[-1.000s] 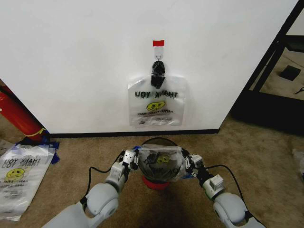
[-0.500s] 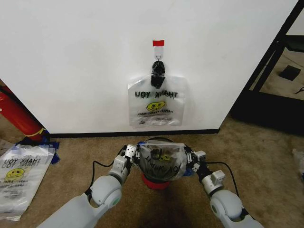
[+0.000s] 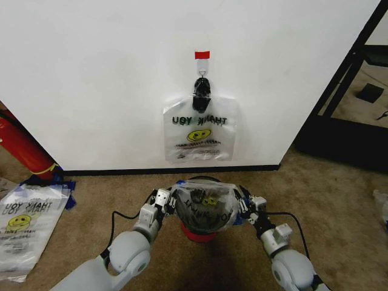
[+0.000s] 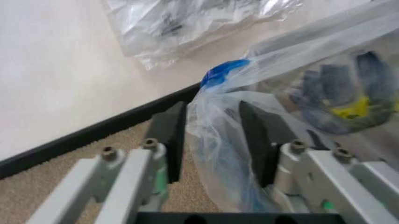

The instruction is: Pick up the garbage bag from the wall and place it over the trash bin.

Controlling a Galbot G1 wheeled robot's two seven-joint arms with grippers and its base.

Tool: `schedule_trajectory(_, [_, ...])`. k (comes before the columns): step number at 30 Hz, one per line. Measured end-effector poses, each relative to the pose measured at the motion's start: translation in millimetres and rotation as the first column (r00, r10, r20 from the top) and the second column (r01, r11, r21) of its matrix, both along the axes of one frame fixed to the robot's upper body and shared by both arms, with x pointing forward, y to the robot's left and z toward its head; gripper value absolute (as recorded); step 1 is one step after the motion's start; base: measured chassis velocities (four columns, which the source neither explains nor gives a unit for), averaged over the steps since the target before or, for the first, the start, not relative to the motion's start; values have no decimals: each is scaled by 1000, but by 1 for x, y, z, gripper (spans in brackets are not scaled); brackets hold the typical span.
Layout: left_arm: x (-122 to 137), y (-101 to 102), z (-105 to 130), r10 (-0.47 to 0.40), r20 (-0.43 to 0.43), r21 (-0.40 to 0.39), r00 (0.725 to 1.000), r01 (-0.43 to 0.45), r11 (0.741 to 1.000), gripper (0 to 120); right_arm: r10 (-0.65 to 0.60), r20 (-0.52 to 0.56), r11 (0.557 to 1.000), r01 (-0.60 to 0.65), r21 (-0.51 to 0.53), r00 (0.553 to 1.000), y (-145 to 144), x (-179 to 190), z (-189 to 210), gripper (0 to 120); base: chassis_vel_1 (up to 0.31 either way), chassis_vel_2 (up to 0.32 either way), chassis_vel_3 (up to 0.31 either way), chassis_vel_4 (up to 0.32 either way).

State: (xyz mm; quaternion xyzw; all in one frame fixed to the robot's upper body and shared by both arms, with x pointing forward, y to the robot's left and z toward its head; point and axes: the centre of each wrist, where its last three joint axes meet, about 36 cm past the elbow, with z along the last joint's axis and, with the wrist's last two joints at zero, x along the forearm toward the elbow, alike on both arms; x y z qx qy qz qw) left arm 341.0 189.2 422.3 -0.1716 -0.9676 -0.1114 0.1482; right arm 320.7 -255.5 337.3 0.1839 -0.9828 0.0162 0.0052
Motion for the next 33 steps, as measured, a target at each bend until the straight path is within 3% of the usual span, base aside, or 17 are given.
schedule_trajectory(9, [-50,5,24,-45,21,-15,999,45,999,72,66,157,990,-45,-132,985,-25,-25,4,73,0,0,0,0])
schedule_trajectory(14, [-47,6,42,-90,54,-55,994,93,994,89,25,240,996,-4,-88,971,-25,-45,13,90,0,0,0,0])
schedule_trajectory(17, [-37,12,48,-154,69,-60,986,158,986,98,-9,295,1000,6,11,955,-21,-60,20,98,0,0,0,0])
schedule_trajectory(22, [-21,19,44,-172,28,-91,985,173,981,100,-59,326,994,24,110,943,-22,-78,21,100,0,0,0,0])
schedule_trajectory(26, [27,15,42,-168,-11,-114,986,166,980,100,-160,301,978,108,180,940,-34,-110,11,100,0,0,0,0])
schedule_trajectory(33, [76,-1,59,-229,-34,-120,973,223,967,100,-208,286,968,156,195,935,-39,-126,1,100,0,0,0,0])
